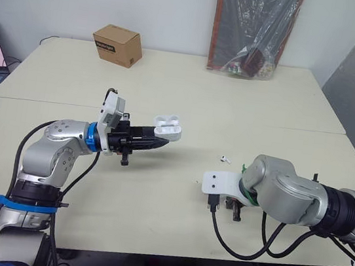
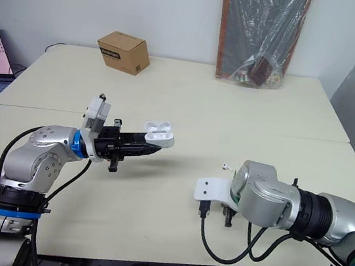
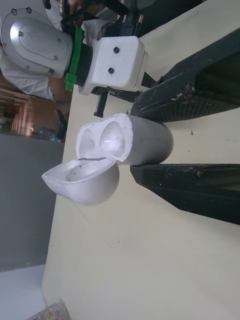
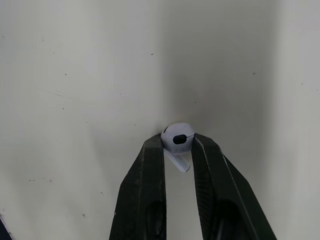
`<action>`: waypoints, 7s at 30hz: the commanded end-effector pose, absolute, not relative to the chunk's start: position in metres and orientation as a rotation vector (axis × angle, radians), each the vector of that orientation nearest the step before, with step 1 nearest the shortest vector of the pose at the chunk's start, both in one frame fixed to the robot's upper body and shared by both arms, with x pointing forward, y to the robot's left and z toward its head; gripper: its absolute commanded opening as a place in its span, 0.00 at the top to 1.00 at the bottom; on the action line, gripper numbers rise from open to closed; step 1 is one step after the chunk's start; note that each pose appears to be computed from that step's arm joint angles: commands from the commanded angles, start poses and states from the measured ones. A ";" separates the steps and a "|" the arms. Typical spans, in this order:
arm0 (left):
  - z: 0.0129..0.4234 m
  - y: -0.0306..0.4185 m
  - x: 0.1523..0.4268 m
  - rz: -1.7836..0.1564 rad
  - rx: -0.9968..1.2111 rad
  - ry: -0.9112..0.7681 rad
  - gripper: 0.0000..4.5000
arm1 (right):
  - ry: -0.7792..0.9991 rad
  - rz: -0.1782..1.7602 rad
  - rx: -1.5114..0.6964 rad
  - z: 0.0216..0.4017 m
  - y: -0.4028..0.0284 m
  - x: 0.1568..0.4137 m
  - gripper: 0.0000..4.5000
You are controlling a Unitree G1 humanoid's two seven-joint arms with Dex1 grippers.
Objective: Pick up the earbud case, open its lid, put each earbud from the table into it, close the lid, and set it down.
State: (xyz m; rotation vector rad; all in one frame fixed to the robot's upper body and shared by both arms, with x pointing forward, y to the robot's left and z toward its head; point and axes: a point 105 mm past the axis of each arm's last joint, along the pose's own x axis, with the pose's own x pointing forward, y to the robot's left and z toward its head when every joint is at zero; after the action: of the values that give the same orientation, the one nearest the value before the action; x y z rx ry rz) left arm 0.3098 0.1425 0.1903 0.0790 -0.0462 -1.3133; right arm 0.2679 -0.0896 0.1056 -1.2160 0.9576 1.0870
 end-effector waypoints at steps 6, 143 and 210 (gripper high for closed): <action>0.199 0.144 0.320 -1.331 0.080 -0.087 0.82 | 0.771 1.078 -1.079 0.136 -0.082 0.275 0.92; 0.226 0.153 0.343 -1.246 -0.012 -0.271 0.82 | -0.006 1.181 0.052 0.270 -0.026 0.268 0.24; 0.206 0.151 0.303 -1.443 -0.153 -0.282 0.82 | 0.371 1.382 -0.921 0.124 -0.106 0.290 0.91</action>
State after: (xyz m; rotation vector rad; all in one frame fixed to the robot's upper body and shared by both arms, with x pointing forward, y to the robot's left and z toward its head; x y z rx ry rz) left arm 0.3089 0.1501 0.1961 -0.1666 -0.2304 -1.4239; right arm 0.2970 -0.1069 0.1205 -0.8636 0.3891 1.3282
